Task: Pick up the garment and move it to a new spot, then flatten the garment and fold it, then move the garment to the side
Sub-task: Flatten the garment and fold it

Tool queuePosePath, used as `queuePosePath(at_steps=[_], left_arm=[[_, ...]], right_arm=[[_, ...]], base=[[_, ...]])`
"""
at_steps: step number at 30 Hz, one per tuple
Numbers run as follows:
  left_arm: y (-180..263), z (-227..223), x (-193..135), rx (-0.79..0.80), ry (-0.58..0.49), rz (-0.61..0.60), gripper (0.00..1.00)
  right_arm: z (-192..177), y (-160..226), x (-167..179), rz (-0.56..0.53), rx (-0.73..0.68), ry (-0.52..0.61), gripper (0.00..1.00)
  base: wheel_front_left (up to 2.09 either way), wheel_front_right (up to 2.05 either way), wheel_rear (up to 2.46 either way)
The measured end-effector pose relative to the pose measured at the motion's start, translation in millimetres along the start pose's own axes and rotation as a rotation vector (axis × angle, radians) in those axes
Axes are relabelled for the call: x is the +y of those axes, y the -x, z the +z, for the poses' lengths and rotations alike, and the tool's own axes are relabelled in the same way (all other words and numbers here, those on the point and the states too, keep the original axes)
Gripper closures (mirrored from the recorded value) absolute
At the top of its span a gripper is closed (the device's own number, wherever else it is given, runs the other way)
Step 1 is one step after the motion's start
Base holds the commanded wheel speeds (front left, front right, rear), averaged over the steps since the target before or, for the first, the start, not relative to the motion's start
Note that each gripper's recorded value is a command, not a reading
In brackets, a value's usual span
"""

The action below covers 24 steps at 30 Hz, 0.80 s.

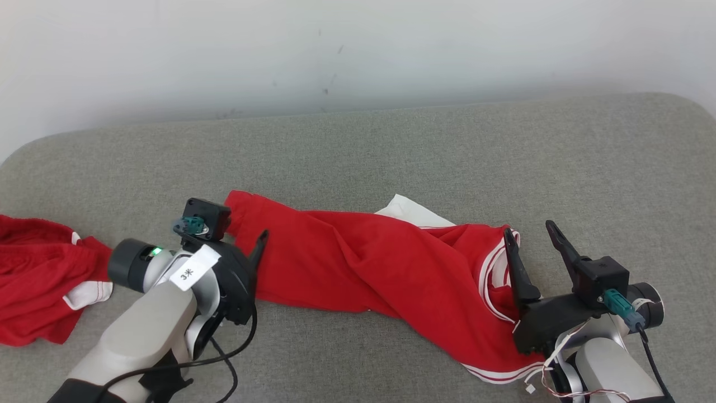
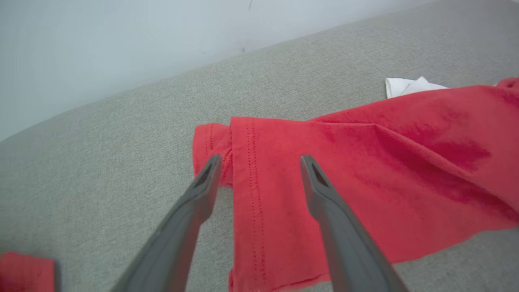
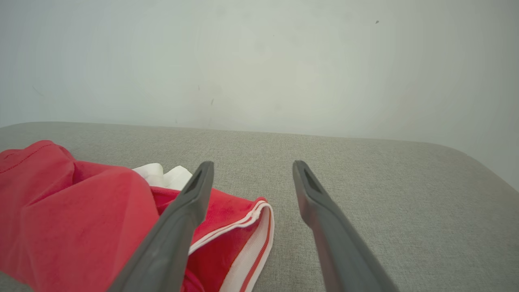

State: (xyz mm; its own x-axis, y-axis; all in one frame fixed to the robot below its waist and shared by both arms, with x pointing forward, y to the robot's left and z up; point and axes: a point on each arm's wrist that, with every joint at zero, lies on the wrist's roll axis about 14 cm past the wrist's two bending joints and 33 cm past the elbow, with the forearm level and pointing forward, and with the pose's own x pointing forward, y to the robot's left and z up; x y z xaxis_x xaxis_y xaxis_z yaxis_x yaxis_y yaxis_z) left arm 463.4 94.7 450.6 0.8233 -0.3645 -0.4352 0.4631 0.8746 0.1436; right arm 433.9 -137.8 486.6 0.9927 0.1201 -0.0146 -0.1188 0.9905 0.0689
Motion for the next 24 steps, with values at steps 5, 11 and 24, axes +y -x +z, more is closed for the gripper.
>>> queuePosePath(at_steps=[5, 11, 24], left_arm=[[-0.3, -16.8, 8.0, 0.072, 0.035, 0.020, 0.00], [-1.4, -34.1, 9.0, 0.143, 0.093, 0.018, 0.00], [-7.1, -56.4, -5.7, 0.220, 0.142, -0.025, 1.00]], right_arm=[[-0.5, -0.2, -0.4, 0.000, 0.000, 0.000, 0.00], [-1.5, -0.3, -1.1, -0.002, 0.002, 0.000, 0.00], [-6.5, -1.6, -5.9, -0.012, 0.013, 0.000, 0.00]], base=[[0.00, 0.00, 0.00], [0.00, 0.00, 0.00], [0.00, 0.00, 0.00]])
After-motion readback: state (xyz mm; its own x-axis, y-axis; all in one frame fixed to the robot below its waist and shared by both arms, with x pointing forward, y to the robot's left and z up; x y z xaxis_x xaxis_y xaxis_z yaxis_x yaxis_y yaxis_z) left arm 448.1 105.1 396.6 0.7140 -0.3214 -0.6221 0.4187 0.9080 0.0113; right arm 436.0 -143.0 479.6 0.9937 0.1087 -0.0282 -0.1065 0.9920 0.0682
